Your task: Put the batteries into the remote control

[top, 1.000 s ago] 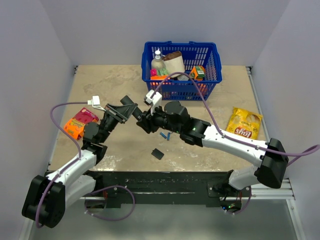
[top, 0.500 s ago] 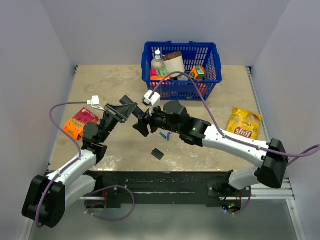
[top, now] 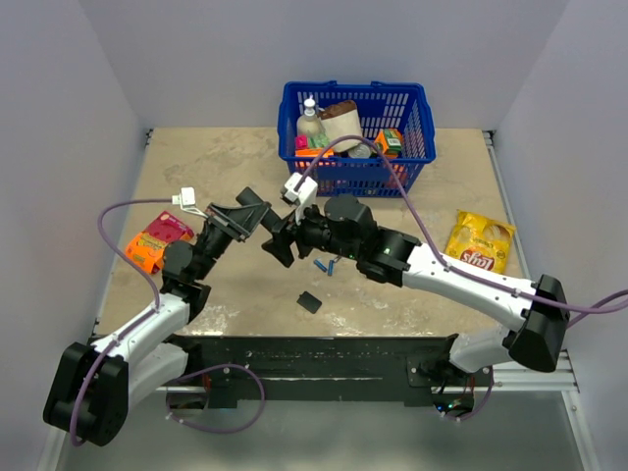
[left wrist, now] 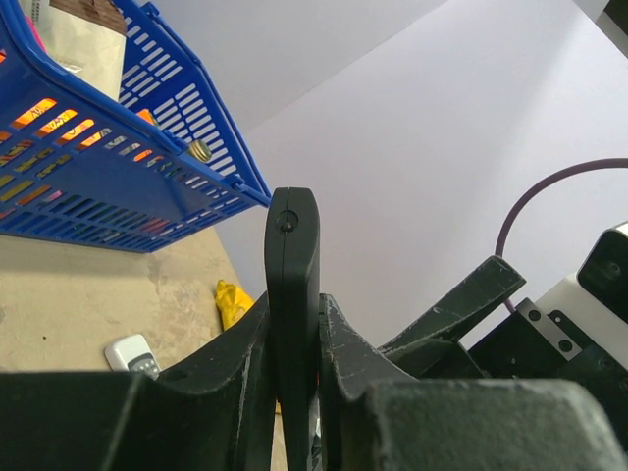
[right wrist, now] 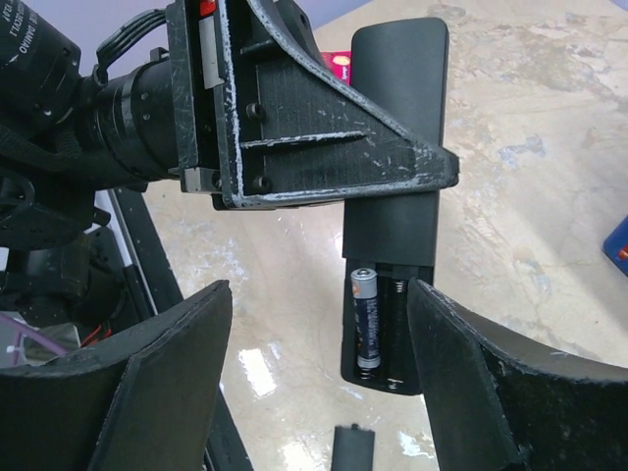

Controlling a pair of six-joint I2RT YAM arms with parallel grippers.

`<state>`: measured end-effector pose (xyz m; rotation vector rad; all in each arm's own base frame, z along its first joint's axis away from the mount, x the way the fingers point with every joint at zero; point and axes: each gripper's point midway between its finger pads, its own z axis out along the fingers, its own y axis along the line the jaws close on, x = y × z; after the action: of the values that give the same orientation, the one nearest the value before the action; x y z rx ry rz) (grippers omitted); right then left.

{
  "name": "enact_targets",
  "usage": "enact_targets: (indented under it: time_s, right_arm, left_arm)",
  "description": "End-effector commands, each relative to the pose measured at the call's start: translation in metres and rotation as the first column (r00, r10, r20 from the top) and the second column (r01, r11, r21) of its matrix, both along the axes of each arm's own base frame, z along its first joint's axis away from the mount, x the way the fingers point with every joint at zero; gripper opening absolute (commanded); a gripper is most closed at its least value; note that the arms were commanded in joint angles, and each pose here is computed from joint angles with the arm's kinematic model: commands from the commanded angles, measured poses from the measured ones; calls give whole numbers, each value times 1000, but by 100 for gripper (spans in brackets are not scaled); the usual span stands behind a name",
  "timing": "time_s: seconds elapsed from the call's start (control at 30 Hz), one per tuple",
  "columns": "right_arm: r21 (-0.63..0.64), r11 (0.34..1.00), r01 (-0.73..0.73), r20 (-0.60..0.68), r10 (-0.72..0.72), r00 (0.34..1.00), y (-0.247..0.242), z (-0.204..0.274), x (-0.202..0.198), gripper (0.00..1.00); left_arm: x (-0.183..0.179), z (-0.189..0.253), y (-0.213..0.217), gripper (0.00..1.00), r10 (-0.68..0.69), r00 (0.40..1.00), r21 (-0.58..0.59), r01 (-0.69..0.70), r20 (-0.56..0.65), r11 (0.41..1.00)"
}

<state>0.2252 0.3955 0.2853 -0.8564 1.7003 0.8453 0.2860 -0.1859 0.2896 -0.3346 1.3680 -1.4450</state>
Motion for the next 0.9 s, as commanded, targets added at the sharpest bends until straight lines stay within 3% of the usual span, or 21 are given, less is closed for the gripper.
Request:
enact_targets:
  time_s: [0.0, 0.17, 0.4, 0.53, 0.7, 0.87]
  right_arm:
    - [66, 998, 3, 91, -9, 996, -13, 51, 1, 77]
    - [54, 996, -70, 163, 61, 985, -23, 64, -8, 80]
    - [15, 987, -160, 374, 142, 916, -50, 98, -27, 85]
    - [-126, 963, -238, 551, 267, 791, -60, 101, -39, 86]
    - [-258, 925, -279, 599, 379, 706, -63, 82, -42, 87]
    - [-298, 884, -360, 572, 467, 674, -61, 73, -42, 86]
  left_arm:
    - [-10, 31, -5, 0, -44, 995, -32, 47, 94, 998]
    - [-4, 28, -11, 0, -67, 996, 19, 66, 64, 998]
    - [-2, 30, -24, 0, -137, 990, 54, 135, 38, 989]
    - [-1, 34, -29, 0, -171, 985, 66, 169, 23, 983]
    - [-4, 36, -38, 0, -234, 972, 70, 232, 10, 970]
    - [-9, 38, -46, 0, -304, 953, 73, 304, -1, 950]
